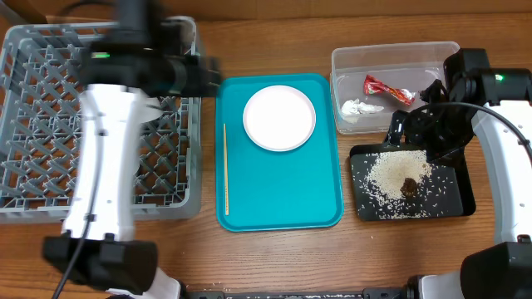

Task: Sort waste into correct bins and load items into the dishwasher
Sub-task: 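Reach the left gripper to the teal tray and grasp the wooden chopstick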

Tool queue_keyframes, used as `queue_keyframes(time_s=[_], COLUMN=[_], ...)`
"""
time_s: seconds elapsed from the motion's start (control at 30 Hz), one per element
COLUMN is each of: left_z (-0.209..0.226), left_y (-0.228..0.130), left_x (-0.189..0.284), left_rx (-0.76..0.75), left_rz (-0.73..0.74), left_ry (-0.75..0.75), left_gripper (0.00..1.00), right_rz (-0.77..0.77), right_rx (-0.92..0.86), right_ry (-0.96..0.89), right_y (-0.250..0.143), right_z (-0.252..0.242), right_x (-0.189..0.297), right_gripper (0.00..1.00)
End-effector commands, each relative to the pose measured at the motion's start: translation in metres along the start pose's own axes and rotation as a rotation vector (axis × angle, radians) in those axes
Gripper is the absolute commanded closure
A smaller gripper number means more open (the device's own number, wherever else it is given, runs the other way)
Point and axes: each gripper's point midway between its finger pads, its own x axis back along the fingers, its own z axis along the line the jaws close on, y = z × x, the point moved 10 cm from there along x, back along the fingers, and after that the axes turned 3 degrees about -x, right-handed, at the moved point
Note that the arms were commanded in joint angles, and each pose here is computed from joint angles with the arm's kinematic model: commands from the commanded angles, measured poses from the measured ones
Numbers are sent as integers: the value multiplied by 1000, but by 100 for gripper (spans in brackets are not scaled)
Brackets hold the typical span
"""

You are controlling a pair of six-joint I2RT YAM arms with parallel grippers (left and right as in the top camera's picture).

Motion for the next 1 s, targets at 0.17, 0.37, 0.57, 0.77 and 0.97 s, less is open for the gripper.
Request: queue_keyframes(time_s=[0.17, 0.37, 0.57, 0.77, 0.97], left_z=[-94, -98, -97, -93, -84], left_y=[-23, -61, -72, -81, -96], left_x=[-78, -111, -115, -121, -132], left_rx=[-281, 193, 390, 416, 419], left_rz=[165, 420, 502, 521, 551], left_ry=[192, 303, 323, 370, 440], left_gripper=[0, 1, 0, 0, 0], right_rz=[-41, -39, -42, -41, -41], right_rx=[12, 12, 12, 12, 12], right_ry=[-8, -8, -8, -8, -8], right_y=[-4, -4, -4, -4, -4], right_z=[1, 1, 1, 1, 1], right_x=[9, 9, 9, 9, 9], right_gripper=[0, 0, 0, 0, 0])
